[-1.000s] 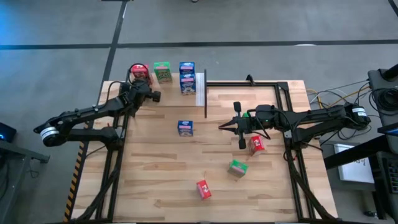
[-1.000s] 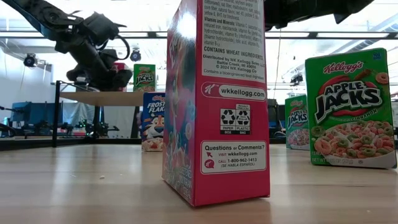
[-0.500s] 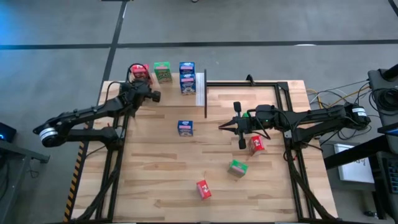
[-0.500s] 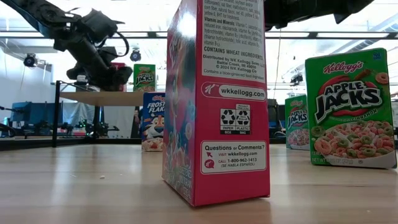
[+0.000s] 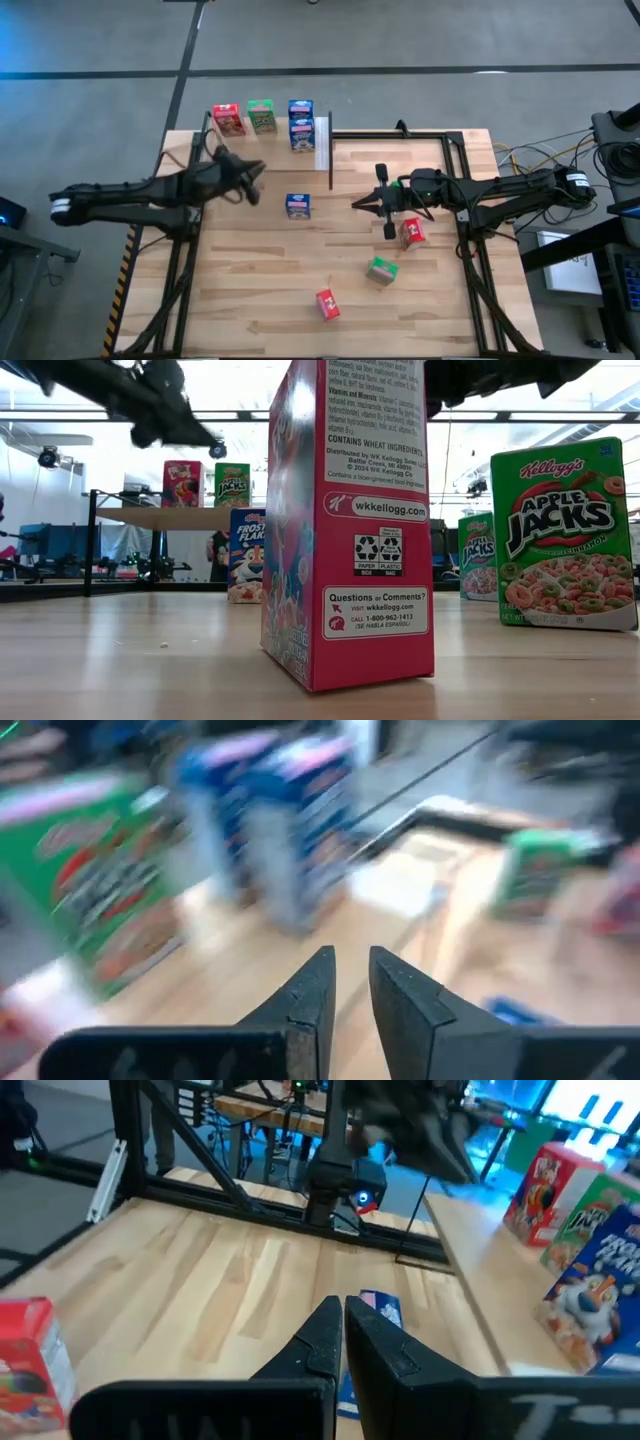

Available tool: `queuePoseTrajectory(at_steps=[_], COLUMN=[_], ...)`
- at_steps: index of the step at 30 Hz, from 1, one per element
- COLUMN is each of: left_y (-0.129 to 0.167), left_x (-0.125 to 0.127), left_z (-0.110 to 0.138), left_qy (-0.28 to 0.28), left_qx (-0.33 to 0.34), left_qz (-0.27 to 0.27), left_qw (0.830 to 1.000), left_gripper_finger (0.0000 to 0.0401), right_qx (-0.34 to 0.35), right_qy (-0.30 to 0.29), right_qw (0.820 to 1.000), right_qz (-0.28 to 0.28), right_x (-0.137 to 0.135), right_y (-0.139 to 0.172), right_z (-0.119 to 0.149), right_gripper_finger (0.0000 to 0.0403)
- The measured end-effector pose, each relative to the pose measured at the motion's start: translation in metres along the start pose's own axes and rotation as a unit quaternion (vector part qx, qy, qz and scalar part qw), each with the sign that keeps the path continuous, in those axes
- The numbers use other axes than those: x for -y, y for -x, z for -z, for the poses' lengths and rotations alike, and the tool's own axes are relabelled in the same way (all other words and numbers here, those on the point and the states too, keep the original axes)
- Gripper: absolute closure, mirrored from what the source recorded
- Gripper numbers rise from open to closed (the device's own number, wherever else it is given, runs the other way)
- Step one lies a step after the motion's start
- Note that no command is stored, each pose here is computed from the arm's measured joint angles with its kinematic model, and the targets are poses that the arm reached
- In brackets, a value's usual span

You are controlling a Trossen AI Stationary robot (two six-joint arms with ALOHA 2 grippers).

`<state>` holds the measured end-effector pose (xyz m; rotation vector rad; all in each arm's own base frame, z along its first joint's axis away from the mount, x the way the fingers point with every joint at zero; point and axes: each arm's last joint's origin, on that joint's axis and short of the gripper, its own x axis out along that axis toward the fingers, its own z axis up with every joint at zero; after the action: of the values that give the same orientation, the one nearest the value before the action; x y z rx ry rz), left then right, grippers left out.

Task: Stack cereal on shelf
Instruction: Put the top green cereal box on the shelf aligned with the other green cereal box

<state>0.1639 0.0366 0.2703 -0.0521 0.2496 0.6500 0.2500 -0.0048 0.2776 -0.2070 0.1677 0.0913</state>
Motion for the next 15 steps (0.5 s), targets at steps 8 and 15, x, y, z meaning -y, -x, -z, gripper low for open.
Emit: queuePoseTrajectory(at_steps=[8,15], left_y=[0.047,0.06], left_x=[0.024,0.034], left_z=[-0.017,-0.007], left_qy=[-0.035,-0.048], left_qx=[0.107,0.114], left_qz=[0.151,0.202], left_qw=[0.982,0.972], left_gripper_finger=[0.0353,0.0353], right_qx=[-0.03,-0.03], right_qy=[-0.12,-0.264], right_qw=[0.992,0.964], right_qz=[-0.004,0.005], right_x=[-0.002,-0.001], right_y=[-0.004,-0.006], right_z=[0.007,0.007], right_gripper_finger=[0.0394,0.0394])
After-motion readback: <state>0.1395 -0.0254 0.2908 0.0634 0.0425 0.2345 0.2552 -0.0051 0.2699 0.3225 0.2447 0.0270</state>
